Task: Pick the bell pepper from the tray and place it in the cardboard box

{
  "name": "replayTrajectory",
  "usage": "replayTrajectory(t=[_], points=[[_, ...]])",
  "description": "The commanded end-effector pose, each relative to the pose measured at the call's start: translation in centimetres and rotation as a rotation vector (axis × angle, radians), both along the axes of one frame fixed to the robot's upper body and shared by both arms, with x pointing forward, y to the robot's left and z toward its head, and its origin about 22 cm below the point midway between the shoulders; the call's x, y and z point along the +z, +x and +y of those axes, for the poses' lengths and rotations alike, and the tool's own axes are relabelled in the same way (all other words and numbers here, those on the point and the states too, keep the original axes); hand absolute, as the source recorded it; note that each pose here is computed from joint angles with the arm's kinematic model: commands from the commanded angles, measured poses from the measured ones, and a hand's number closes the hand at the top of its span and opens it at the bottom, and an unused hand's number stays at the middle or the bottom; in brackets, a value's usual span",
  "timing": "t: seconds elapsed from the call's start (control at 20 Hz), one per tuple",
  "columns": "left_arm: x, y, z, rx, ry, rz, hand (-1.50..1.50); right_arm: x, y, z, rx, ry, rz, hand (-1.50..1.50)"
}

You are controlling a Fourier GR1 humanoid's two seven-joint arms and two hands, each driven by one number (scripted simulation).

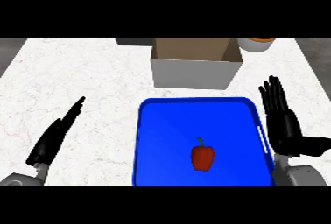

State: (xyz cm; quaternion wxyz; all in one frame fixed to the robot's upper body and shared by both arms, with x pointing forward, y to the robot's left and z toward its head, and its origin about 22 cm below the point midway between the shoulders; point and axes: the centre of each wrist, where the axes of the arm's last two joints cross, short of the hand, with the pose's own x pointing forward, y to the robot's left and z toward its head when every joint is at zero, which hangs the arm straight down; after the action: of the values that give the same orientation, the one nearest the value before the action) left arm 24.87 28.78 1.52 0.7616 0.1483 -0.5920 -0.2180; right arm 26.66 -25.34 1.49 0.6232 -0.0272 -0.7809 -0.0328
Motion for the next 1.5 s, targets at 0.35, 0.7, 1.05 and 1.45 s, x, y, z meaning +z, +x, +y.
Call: replayTrajectory(t=[0.35,0.7,1.05,1.45], points=[[5.3,2.6,-1.9,-0.157,-0.126,-0.350,0.00,9.3,-3.0,-5.5,-0.165,-0.641,-0.046,-1.50],[4.8,2.6,-1.7,-0.218,-0.155,-0.383,0.00,11.0,-8.7,-2.4,-0.038,-0.899,-0.123,-1.50],[4.4,3.0,-3.0,-0.251,-0.176,-0.383,0.00,14.7,-11.0,0.5,0.071,-1.180,0.023,-1.50],[6.2,4.0,-2.9,-0.292,-0.178,-0.390,0.00,15.3,-11.8,5.5,0.217,-1.432,0.255,-1.50]])
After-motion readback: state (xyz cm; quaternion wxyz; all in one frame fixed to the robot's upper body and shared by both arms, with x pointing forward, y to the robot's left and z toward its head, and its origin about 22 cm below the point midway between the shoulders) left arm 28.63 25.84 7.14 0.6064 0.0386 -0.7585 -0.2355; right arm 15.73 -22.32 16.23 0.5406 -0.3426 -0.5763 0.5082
